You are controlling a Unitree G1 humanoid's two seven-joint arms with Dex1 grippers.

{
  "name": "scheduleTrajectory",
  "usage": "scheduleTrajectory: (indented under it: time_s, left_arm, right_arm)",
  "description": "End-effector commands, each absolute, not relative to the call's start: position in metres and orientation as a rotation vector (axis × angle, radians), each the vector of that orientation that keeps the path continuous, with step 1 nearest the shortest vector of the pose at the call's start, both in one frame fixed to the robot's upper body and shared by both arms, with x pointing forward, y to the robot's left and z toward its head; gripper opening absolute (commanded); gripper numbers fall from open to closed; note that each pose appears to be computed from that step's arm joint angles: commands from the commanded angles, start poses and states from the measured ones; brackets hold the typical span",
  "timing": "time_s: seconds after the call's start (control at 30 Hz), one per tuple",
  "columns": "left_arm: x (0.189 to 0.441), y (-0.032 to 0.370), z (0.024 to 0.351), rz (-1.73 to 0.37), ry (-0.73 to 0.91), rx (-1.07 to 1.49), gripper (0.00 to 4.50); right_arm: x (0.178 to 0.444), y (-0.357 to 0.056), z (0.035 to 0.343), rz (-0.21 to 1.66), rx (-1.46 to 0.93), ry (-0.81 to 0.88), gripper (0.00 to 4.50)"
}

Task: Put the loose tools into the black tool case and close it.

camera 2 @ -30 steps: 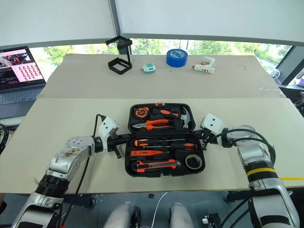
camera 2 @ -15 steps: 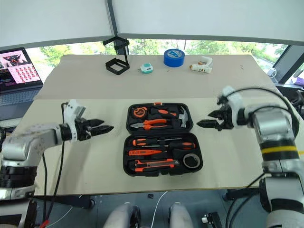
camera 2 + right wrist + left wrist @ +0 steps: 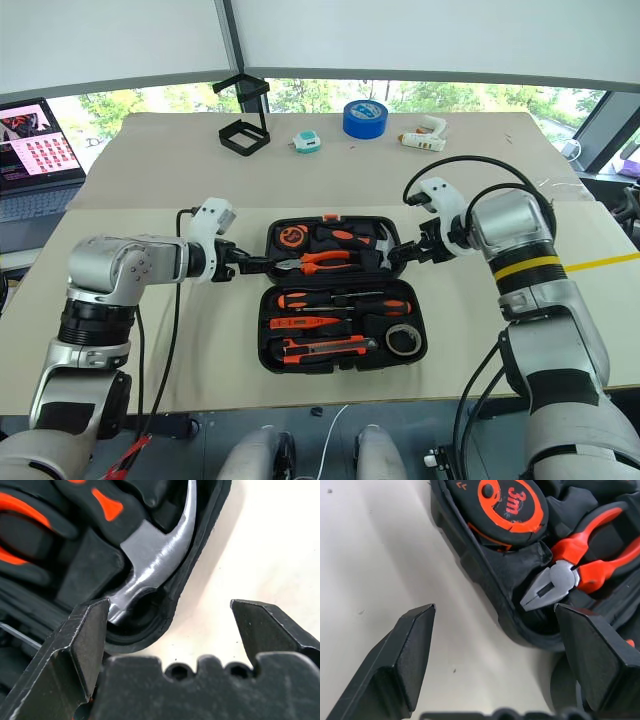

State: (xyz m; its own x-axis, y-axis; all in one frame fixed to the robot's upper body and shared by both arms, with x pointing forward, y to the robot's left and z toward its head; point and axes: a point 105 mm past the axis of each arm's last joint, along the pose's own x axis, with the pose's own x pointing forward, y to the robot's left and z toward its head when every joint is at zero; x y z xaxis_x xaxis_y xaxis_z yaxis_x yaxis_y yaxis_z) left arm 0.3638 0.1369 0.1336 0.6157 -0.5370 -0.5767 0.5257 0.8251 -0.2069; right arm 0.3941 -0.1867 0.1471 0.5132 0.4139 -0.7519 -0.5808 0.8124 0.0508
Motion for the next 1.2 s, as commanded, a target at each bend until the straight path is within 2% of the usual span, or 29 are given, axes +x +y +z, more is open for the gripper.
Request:
scheduleTrajectory:
  time_s: [0.03, 0.1, 0.13, 0.17, 0.27, 0.4, 0.5, 0.57, 0.73, 0.8, 0.83, 0.9, 1.03, 1.13, 1.2]
  left_arm:
    - [0.368, 0.136, 0.141, -0.588, 0.634, -0.011, 4.1]
    - [0.372, 0.137, 0.14, -0.558, 0.623, -0.019, 4.1]
    - [0.371, 0.137, 0.137, -0.553, 0.635, -0.014, 3.55]
    - [0.371, 0.137, 0.135, -0.549, 0.642, -0.013, 3.45]
    - [0.37, 0.136, 0.133, -0.555, 0.66, -0.01, 2.37]
    - [0.373, 0.134, 0.135, -0.56, 0.651, -0.022, 1.18]
    - [0.376, 0.133, 0.137, -0.553, 0.628, -0.045, 0.06]
    - [0.377, 0.131, 0.139, -0.561, 0.599, -0.083, 0.0]
    - [0.386, 0.142, 0.152, -0.517, 0.456, -0.166, 0.0]
    - [0.388, 0.144, 0.162, -0.531, 0.362, -0.199, 0.0]
    - [0.389, 0.146, 0.173, -0.555, 0.259, -0.196, 0.0]
    - [0.383, 0.152, 0.182, -0.589, 0.123, -0.113, 0.0]
    - [0.367, 0.167, 0.165, -0.607, 0.046, 0.057, 0.0]
    - [0.356, 0.186, 0.16, -0.553, -0.061, 0.12, 0.0]
    - [0.348, 0.192, 0.155, -0.535, -0.1, 0.149, 0.0]
  right_arm:
    - [0.398, -0.193, 0.152, 0.561, -0.218, 0.83, 4.5]
    - [0.397, -0.194, 0.149, 0.54, -0.184, 0.853, 4.5]
    - [0.398, -0.199, 0.144, 0.511, -0.184, 0.866, 3.96]
    - [0.398, -0.203, 0.139, 0.486, -0.18, 0.881, 3.83]
    - [0.403, -0.211, 0.132, 0.426, -0.154, 0.892, 2.8]
    - [0.406, -0.215, 0.129, 0.387, -0.103, 0.904, 1.63]
    - [0.408, -0.212, 0.126, 0.387, -0.087, 0.897, 0.53]
    - [0.41, -0.202, 0.129, 0.439, -0.062, 0.855, 0.03]
    - [0.419, -0.177, 0.156, 0.584, -0.124, 0.602, 0.03]
    - [0.421, -0.175, 0.165, 0.615, -0.282, 0.457, 0.03]
    - [0.418, -0.174, 0.171, 0.643, -0.394, 0.358, 0.03]
    - [0.411, -0.173, 0.177, 0.679, -0.558, 0.206, 0.03]
    - [0.394, -0.186, 0.172, 0.684, -0.735, 0.04, 0.03]
    - [0.37, -0.188, 0.171, 0.687, -0.895, -0.163, 0.03]
    - [0.355, -0.187, 0.161, 0.715, -0.985, -0.232, 0.03]
